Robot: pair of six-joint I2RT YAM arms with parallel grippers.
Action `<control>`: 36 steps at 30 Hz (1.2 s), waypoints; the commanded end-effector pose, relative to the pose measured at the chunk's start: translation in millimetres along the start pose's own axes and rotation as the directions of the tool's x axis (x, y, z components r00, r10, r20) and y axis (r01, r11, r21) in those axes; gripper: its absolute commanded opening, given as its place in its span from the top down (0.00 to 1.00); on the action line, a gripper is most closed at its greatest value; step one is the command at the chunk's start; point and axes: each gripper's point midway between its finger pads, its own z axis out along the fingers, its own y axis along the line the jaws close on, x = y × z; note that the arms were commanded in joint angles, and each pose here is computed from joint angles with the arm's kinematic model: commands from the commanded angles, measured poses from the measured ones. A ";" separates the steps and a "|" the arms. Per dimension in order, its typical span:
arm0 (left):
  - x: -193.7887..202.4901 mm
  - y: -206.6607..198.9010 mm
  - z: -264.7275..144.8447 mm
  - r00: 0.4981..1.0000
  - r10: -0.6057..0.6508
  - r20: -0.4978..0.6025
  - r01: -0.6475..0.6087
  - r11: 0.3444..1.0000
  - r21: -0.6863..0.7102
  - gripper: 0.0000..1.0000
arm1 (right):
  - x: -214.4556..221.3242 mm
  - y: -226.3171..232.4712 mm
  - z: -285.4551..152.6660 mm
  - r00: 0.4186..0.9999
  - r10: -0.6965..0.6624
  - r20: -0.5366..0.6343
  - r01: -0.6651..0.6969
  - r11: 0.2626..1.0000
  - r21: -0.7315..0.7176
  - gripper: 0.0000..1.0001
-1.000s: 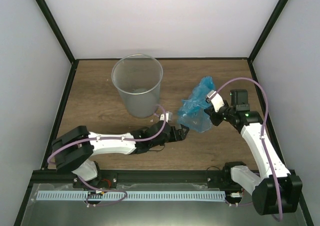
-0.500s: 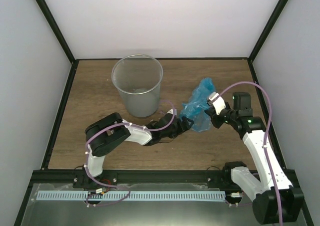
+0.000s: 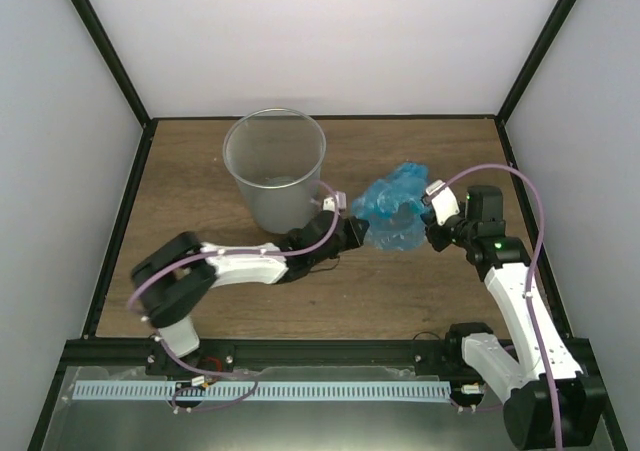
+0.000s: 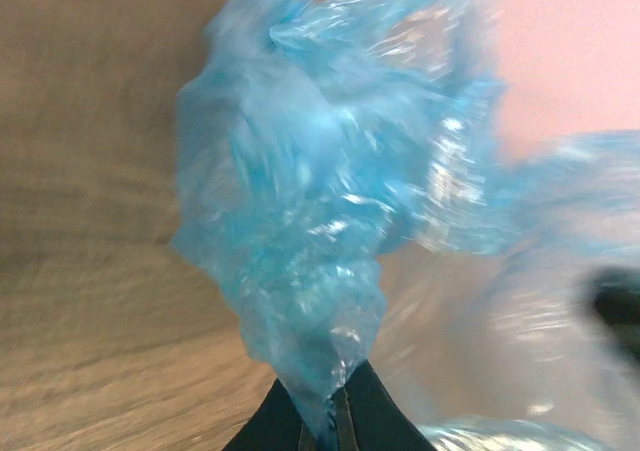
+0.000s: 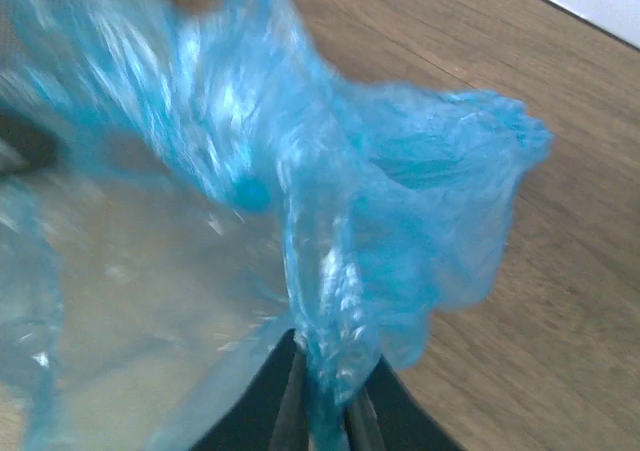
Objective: Put the trash bags into the trash bin
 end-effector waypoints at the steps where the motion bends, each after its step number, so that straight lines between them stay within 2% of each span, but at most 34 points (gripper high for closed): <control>1: -42.1 -37.4 -51.9 0.943 0.306 0.131 -0.300 0.952 -0.064 0.96 | 12.9 -20.3 -0.9 0.999 0.033 -0.034 -0.029 0.992 0.125 0.66; 2: -42.9 -40.3 -60.4 0.933 0.339 0.123 -0.333 0.941 -0.065 0.96 | 18.1 -20.8 -1.6 0.997 0.039 -0.061 -0.031 0.991 0.130 0.48; 3: -40.7 -41.5 -67.5 0.922 0.373 0.106 -0.368 0.928 -0.060 0.96 | 26.2 -16.0 -2.7 0.994 0.039 -0.105 -0.027 0.994 0.108 0.37; 5: -30.5 -35.1 -77.3 0.893 0.448 0.041 -0.444 0.893 -0.070 0.96 | 27.1 -12.3 -7.5 0.992 0.022 -0.127 -0.011 0.996 0.089 0.26; 9: -12.7 -22.7 -88.4 0.850 0.525 -0.047 -0.527 0.848 -0.063 0.96 | 7.8 -0.5 -20.7 0.996 -0.072 -0.044 0.074 0.997 0.039 0.15; 13: 2.4 -18.9 -92.9 0.810 0.580 -0.089 -0.586 0.808 -0.058 0.96 | -2.1 28.3 -20.1 0.995 -0.101 0.013 0.102 0.985 -0.139 0.14; 15: 8.5 -19.1 -94.2 0.797 0.596 -0.096 -0.602 0.796 -0.061 0.96 | -1.7 32.4 -13.0 0.997 -0.081 0.013 0.082 0.980 -0.181 0.14; 20: 19.0 -17.5 -97.1 0.777 0.620 -0.108 -0.628 0.775 -0.071 0.96 | 1.9 27.6 0.9 0.995 -0.101 -0.006 0.098 0.978 -0.181 0.14; 25: 21.7 -12.2 -100.2 0.775 0.621 -0.116 -0.630 0.772 -0.082 0.96 | 2.2 22.0 3.7 0.981 -0.192 0.005 0.191 0.971 -0.143 0.13; 36: 14.9 -7.4 -107.6 0.778 0.620 -0.098 -0.628 0.770 -0.114 0.96 | 26.7 81.2 9.7 0.929 -0.368 0.043 0.359 0.864 -0.351 0.16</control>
